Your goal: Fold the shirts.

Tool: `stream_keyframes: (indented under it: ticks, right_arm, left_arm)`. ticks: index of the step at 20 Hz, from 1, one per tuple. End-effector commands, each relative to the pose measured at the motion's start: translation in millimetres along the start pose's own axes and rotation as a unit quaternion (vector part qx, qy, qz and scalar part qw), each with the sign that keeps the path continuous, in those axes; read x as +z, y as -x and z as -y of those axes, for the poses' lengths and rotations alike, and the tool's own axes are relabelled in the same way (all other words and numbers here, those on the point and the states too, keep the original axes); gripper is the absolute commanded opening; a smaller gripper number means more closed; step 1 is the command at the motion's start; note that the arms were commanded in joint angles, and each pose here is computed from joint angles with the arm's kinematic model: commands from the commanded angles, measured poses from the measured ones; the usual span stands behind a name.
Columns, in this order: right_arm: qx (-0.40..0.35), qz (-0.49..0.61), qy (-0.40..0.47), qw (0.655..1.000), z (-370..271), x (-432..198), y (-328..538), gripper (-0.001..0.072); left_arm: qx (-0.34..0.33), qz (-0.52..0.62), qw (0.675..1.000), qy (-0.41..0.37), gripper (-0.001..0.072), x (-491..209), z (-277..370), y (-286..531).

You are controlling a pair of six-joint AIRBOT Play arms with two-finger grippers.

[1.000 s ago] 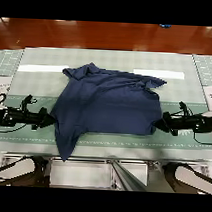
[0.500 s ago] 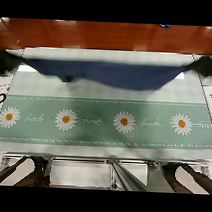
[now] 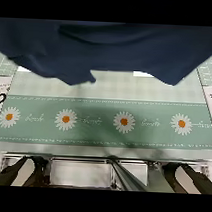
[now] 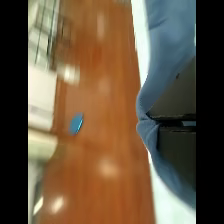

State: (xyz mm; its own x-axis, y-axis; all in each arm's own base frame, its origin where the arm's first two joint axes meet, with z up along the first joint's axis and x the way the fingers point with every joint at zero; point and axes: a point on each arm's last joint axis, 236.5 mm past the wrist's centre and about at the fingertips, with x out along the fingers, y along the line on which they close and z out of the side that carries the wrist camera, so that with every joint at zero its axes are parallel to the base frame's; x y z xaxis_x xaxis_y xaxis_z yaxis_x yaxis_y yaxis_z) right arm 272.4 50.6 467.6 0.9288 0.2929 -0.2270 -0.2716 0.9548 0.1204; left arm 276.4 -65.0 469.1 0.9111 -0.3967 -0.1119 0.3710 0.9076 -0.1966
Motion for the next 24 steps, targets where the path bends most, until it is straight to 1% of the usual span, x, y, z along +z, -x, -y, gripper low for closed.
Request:
stream_keyframes:
  ticks: [1,3,4,6,7,9,11,13,15,17,19,20,23,24]
  right_arm:
    - [-0.07,0.036,0.045,0.996,-16.0,2.8,68.4,0.0036]
    - [-0.084,0.061,0.054,0.993,-32.2,-0.3,99.7,0.0036]
    - [-0.09,0.062,0.053,0.993,-36.9,-6.8,110.2,0.0036]
    - [-0.116,0.03,0.041,0.992,-34.6,-33.7,126.1,0.0036]
    - [-0.136,0.005,0.029,0.99,-28.3,-50.3,132.3,0.0036]
    - [-0.162,-0.024,0.007,0.986,-18.3,-72.3,138.7,0.0036]
    - [-0.159,-0.056,-0.013,0.986,-11.7,-91.5,127.1,0.0036]
    - [-0.152,-0.106,-0.038,0.982,5.0,-116.9,100.5,0.0036]
    - [-0.144,-0.173,-0.066,0.972,28.6,-152.4,64.2,0.0036]
    - [-0.114,-0.226,-0.094,0.963,46.1,-187.7,19.6,0.0036]
    - [-0.089,-0.245,-0.125,0.957,66.0,-213.4,-29.5,0.0036]
    - [-0.082,-0.249,-0.138,0.955,78.5,-224.0,-54.1,0.0036]
    - [-0.043,-0.302,-0.123,0.944,101.6,-267.3,-132.8,0.0036]
    - [-0.042,-0.314,-0.123,0.941,110.8,-283.2,-161.4,0.0036]
  left_arm:
    - [0.116,0.044,0.988,-0.094,0.0024,13.8,18.8,78.5]
    - [0.153,0.043,0.979,-0.127,0.0024,5.4,17.5,121.8]
    - [0.166,0.031,0.978,-0.126,0.0024,-4.8,12.2,140.7]
    - [0.186,0.006,0.977,-0.106,0.0024,-22.0,-3.4,163.9]
    - [0.19,-0.007,0.977,-0.095,0.0024,-29.2,-10.0,169.2]
    - [0.174,-0.042,0.982,-0.055,0.0023,-48.0,-10.7,167.6]
    - [0.164,-0.077,0.983,-0.035,0.0024,-63.6,-12.5,153.7]
    - [0.167,-0.106,0.98,-0.034,0.0024,-75.0,-20.1,124.6]
    - [0.172,-0.165,0.971,-0.028,0.0024,-101.3,-32.8,80.7]
    - [0.178,-0.222,0.958,-0.028,0.0024,-132.2,-48.5,30.7]
    - [0.182,-0.26,0.948,-0.027,0.0024,-162.4,-66.3,-25.6]
    - [0.188,-0.274,0.943,-0.015,0.0024,-178.5,-77.5,-55.8]
    - [0.178,-0.294,0.939,0.012,0.0024,-220.0,-102.9,-144.7]
    - [0.172,-0.292,0.94,0.032,0.0024,-233.8,-112.7,-174.8]
